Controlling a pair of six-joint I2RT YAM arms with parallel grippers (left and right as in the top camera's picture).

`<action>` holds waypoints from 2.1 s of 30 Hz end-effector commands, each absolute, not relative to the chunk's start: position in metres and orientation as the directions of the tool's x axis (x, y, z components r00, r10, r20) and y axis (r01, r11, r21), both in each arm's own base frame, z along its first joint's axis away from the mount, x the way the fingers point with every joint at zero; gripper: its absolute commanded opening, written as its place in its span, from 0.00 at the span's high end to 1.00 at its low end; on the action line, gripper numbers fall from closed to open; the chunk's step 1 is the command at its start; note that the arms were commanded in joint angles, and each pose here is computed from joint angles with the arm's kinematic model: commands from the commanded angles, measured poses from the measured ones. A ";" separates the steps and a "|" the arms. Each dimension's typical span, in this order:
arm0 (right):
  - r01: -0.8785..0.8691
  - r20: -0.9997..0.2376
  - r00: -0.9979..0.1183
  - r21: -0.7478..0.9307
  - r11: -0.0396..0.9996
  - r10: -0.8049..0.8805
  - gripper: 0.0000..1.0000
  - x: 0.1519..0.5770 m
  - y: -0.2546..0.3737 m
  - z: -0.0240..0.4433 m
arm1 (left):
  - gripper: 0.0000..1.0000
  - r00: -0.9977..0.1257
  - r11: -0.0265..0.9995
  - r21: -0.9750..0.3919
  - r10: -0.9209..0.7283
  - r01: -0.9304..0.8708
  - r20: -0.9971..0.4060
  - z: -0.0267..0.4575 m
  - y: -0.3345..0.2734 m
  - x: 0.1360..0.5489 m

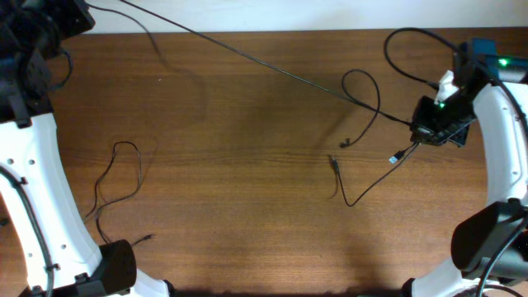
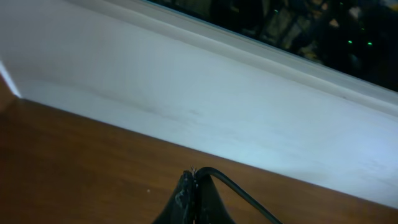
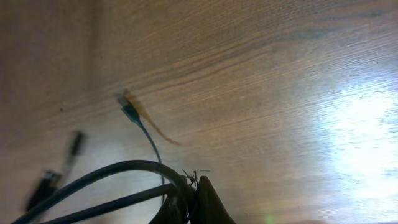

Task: Untangle cables

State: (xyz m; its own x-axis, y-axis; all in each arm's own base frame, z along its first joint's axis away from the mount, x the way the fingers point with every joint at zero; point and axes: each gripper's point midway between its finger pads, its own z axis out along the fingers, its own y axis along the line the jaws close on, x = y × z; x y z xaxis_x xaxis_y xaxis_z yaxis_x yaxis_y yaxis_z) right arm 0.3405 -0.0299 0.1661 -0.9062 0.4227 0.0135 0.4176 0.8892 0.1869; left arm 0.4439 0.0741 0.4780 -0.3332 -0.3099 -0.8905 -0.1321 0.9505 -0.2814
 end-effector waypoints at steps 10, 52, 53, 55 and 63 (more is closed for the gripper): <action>0.149 -0.037 -0.980 0.526 0.837 0.197 0.38 0.337 -0.035 0.164 | 1.00 -0.236 0.885 -0.247 -0.357 -0.394 -0.904 0.482 0.172 0.420; 0.120 -0.253 -0.920 0.547 0.828 0.300 0.96 0.448 0.297 0.053 | 1.00 -0.341 0.890 -0.275 -0.403 -0.364 -0.849 0.445 0.166 0.434; 0.119 -0.249 -0.926 0.522 0.844 0.285 0.96 0.447 0.286 0.053 | 1.00 -0.344 0.889 -0.275 -0.403 -0.366 -0.848 0.444 0.167 0.435; 0.115 -0.247 -0.934 0.472 0.874 0.256 0.96 0.446 0.254 0.069 | 1.00 -0.342 0.889 -0.275 -0.403 -0.365 -0.849 0.445 0.167 0.435; 0.174 -0.389 -0.846 0.446 0.878 0.365 0.96 0.418 0.104 0.222 | 1.00 -0.229 0.920 -0.254 -0.327 -0.298 -0.917 0.491 0.158 0.440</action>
State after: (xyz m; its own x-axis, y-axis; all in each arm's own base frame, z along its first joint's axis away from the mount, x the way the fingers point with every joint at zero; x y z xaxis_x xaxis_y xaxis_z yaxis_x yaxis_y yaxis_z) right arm 0.4281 0.1266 0.1816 -0.8738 0.3793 -0.3042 0.2169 0.8641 0.4542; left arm 0.4388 0.1671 0.4595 -0.2954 -0.3768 -0.8779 -0.3490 0.8980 -0.2680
